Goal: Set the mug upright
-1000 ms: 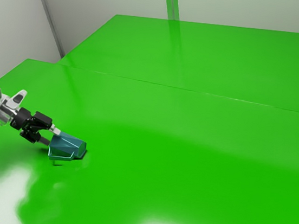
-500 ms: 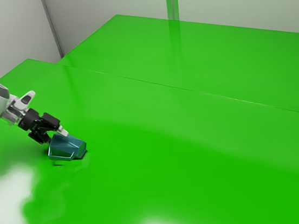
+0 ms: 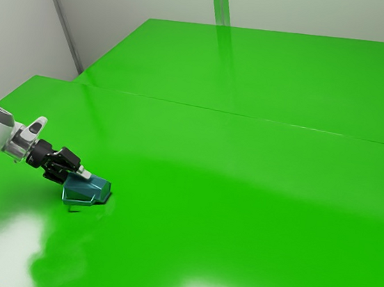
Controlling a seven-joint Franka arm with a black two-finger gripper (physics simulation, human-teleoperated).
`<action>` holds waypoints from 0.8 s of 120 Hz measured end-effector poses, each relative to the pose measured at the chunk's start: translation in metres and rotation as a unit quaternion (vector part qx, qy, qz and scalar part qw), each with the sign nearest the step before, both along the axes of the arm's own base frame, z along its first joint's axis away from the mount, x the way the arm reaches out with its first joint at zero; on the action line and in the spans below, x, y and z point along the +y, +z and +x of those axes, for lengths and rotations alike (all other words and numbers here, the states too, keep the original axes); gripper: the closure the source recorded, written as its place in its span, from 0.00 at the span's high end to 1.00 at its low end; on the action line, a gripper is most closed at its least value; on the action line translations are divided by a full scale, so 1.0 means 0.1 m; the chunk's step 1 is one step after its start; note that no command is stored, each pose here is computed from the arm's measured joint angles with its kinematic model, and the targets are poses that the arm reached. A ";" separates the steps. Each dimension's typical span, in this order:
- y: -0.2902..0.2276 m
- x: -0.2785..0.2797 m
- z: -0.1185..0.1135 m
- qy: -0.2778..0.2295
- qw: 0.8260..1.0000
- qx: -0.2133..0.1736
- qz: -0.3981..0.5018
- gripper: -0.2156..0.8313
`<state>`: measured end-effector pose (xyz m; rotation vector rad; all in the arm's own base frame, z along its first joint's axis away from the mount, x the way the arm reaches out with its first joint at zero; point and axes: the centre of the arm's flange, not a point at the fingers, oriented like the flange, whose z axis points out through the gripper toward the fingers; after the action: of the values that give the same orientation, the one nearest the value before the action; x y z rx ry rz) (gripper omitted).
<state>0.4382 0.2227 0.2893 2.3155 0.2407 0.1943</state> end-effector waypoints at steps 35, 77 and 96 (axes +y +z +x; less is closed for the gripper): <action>0.03 -0.04 0.02 -0.002 1.000 -0.004 -0.001 0.27; 0.23 -0.17 0.10 -0.015 1.000 -0.023 0.005 0.09; 0.42 -0.25 0.12 -0.023 0.999 -0.039 0.013 0.07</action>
<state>0.4499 0.1977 0.3311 2.3314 0.1467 0.2666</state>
